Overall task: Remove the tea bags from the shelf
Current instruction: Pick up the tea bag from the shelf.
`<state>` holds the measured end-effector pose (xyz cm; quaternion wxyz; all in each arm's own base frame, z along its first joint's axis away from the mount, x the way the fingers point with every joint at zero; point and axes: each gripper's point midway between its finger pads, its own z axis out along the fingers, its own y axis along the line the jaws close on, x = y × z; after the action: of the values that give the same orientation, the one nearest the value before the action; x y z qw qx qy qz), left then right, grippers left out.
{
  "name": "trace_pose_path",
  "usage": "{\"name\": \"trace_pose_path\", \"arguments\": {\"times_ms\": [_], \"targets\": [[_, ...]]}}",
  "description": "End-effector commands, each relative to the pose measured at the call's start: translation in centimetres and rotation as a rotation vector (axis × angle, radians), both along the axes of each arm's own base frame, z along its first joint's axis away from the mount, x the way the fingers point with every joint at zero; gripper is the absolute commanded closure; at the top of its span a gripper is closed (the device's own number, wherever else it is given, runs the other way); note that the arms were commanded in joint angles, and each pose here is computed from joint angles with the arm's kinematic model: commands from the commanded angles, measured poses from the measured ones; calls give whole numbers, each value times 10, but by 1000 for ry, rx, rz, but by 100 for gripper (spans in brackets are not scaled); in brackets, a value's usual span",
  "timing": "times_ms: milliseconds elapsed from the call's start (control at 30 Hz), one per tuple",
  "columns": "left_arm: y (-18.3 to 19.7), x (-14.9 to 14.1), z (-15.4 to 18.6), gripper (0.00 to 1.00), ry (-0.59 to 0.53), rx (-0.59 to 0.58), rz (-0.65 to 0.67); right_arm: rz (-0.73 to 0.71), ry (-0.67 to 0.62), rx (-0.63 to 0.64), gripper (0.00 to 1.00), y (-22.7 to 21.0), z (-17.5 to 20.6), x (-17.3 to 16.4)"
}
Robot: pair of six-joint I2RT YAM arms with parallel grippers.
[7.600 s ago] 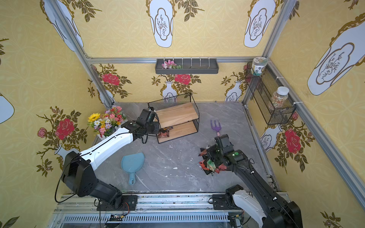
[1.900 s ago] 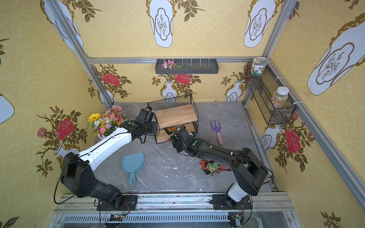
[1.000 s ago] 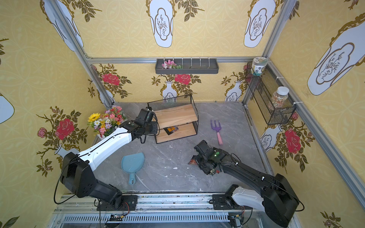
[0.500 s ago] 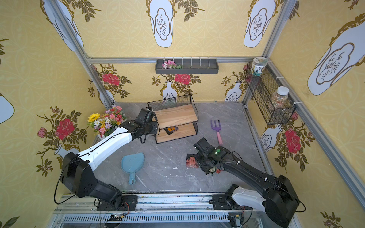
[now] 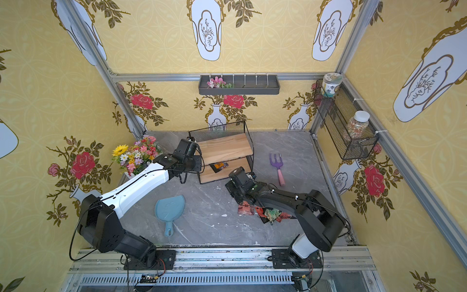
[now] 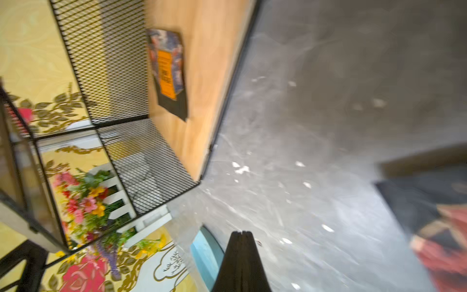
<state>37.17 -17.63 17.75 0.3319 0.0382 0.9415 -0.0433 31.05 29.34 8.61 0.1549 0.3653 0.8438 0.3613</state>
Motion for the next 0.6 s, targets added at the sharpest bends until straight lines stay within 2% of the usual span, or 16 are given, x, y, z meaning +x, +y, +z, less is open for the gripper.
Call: {"name": "trace_pose_path", "arguments": {"times_ms": [0, 300, 567], "targets": [[-2, -4, -10, 100, 38, 10, -22, -31, -179, 172, 100, 34, 26, 45], [-1, -6, -12, 100, 43, 13, -22, -140, -250, 250, 100, 50, -4, 99], [-2, -6, -14, 100, 47, 6, -24, -201, -235, 255, 100, 50, -25, 120]]}}
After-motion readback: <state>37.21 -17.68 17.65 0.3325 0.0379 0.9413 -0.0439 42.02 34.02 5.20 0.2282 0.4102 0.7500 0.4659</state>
